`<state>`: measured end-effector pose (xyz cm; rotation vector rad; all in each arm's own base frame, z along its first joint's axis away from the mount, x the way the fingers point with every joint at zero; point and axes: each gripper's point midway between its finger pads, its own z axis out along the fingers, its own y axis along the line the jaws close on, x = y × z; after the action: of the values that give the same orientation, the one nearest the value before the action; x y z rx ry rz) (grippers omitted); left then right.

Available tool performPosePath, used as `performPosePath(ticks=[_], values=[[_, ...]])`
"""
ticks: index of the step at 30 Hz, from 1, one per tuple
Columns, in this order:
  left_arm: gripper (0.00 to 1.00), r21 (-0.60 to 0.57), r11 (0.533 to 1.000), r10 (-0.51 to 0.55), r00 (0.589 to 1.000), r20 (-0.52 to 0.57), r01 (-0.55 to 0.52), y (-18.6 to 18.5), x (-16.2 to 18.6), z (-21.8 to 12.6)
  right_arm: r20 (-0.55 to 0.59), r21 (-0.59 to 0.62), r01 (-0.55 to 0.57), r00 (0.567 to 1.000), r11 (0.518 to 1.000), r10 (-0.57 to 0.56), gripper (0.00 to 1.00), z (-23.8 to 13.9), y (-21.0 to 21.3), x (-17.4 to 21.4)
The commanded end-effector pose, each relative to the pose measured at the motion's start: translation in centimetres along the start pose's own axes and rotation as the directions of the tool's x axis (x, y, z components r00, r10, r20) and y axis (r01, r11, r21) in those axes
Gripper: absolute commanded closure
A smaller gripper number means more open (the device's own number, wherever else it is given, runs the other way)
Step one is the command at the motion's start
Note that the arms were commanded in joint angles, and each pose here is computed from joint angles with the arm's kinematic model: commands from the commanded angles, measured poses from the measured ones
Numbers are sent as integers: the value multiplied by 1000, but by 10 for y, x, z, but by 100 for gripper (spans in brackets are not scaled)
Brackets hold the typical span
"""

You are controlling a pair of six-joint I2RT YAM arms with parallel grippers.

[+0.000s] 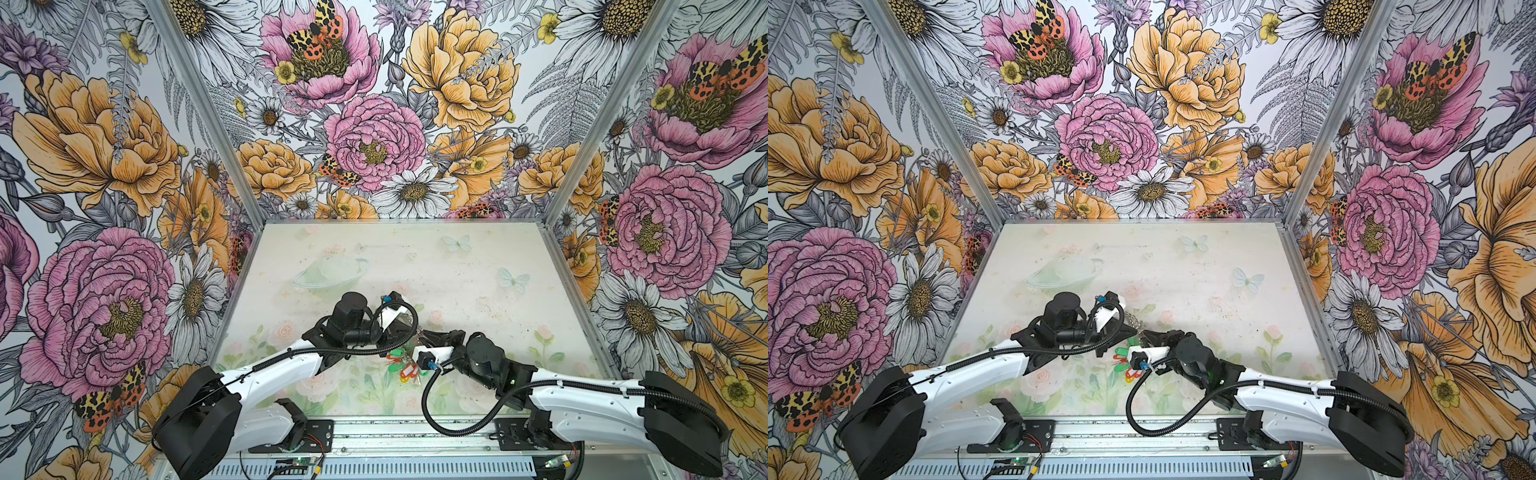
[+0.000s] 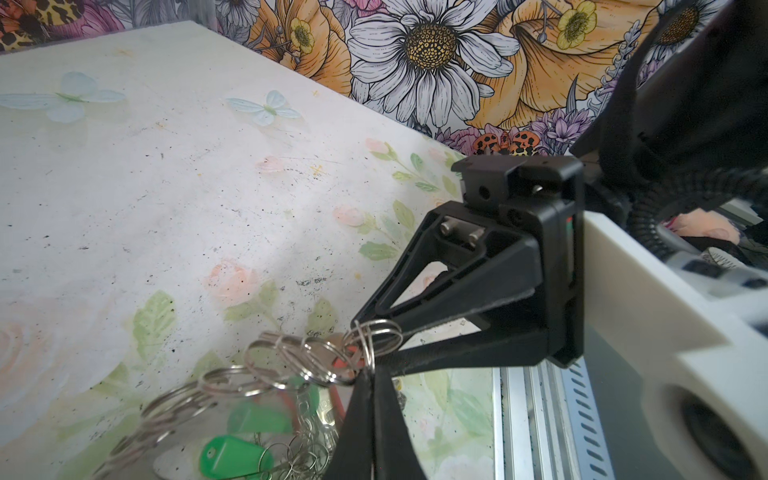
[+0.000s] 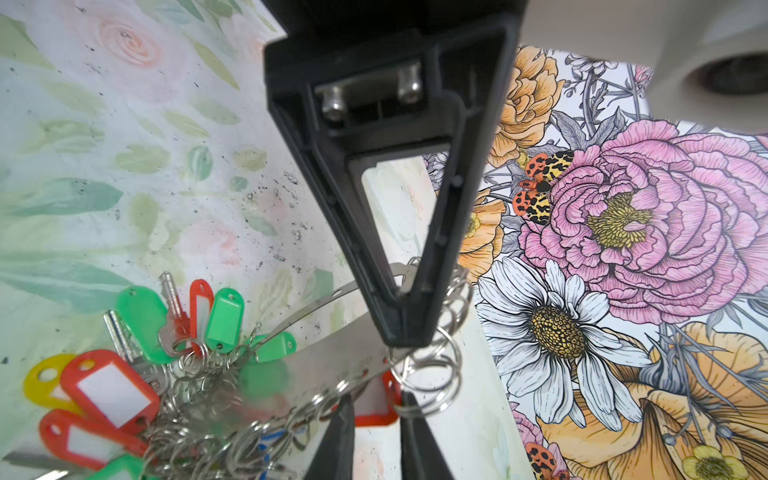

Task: Put the keys on the keyring

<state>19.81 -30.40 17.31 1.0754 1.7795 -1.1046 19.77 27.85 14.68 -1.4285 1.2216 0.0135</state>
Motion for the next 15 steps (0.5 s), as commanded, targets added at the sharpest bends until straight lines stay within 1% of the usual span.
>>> performPosePath(ticks=[1,5,15], values=[[100,57,990,122,985,122,-129,-18,-40,-5,50,-31,-79,995,996,81,78,-7,-3,-10],[100,71,988,126,985,119,-135,-20,-38,-5,74,-22,-134,988,991,136,78,-12,-12,-15],[100,68,986,142,983,112,-151,-21,-35,-6,78,-51,-231,969,972,235,80,-16,-17,-17]])
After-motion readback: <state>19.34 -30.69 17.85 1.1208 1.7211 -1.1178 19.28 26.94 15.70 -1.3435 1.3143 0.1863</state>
